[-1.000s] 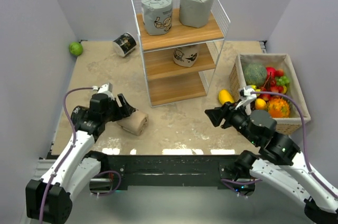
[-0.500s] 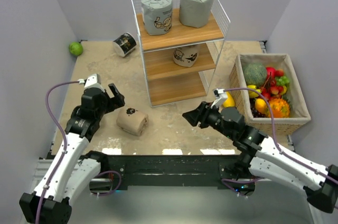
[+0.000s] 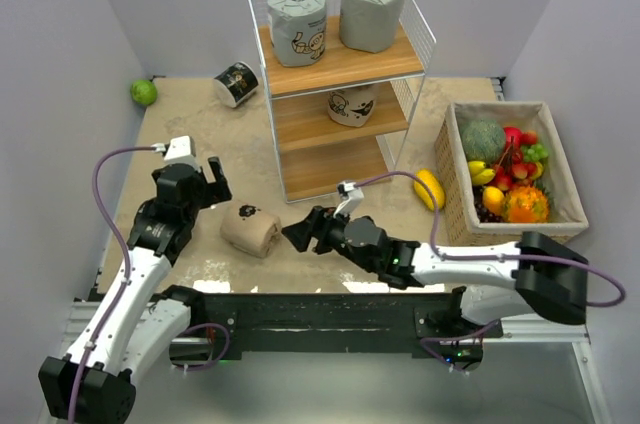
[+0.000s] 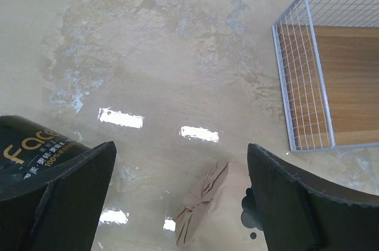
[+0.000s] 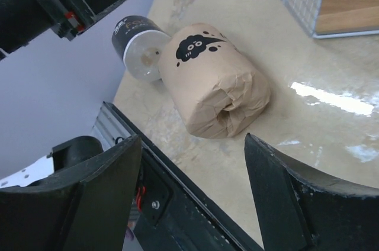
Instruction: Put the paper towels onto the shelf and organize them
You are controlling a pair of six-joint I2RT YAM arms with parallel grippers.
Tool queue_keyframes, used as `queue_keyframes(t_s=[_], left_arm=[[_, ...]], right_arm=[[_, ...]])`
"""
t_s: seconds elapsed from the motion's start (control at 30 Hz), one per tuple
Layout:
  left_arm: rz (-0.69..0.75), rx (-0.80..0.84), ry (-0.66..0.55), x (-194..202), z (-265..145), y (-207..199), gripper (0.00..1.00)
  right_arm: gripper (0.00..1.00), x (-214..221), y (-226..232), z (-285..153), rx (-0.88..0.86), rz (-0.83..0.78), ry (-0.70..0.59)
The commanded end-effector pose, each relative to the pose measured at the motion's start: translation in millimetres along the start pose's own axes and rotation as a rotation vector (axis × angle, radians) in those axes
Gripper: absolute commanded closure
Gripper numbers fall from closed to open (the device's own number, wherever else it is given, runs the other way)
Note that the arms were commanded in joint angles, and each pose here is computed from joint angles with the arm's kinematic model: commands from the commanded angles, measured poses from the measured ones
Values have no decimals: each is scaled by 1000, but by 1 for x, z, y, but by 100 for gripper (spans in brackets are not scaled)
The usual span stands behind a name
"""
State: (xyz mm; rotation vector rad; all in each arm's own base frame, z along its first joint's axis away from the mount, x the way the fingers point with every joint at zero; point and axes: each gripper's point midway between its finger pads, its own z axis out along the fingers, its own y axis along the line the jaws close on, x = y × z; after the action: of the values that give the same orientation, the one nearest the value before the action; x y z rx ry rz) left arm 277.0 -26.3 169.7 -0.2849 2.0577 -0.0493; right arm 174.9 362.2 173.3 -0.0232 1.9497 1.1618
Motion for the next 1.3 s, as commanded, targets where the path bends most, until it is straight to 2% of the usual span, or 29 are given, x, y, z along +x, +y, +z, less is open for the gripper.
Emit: queue_keyframes(t_s=[0.0, 0.27, 0.77, 1.27], left_arm=[[10, -20, -109, -25, -6, 4, 2], [-17, -33, -155, -28, -19, 12, 2], [-26, -51, -152, -26, -19, 15, 2], [-30, -60, -152, -27, -19, 16, 2]], right_arm=[[25, -26, 33, 28, -58, 130, -157], [25, 6, 44, 68, -125, 170, -102], [27, 55, 20, 95, -7, 217, -2], [28, 58, 17, 104, 20, 206, -11]])
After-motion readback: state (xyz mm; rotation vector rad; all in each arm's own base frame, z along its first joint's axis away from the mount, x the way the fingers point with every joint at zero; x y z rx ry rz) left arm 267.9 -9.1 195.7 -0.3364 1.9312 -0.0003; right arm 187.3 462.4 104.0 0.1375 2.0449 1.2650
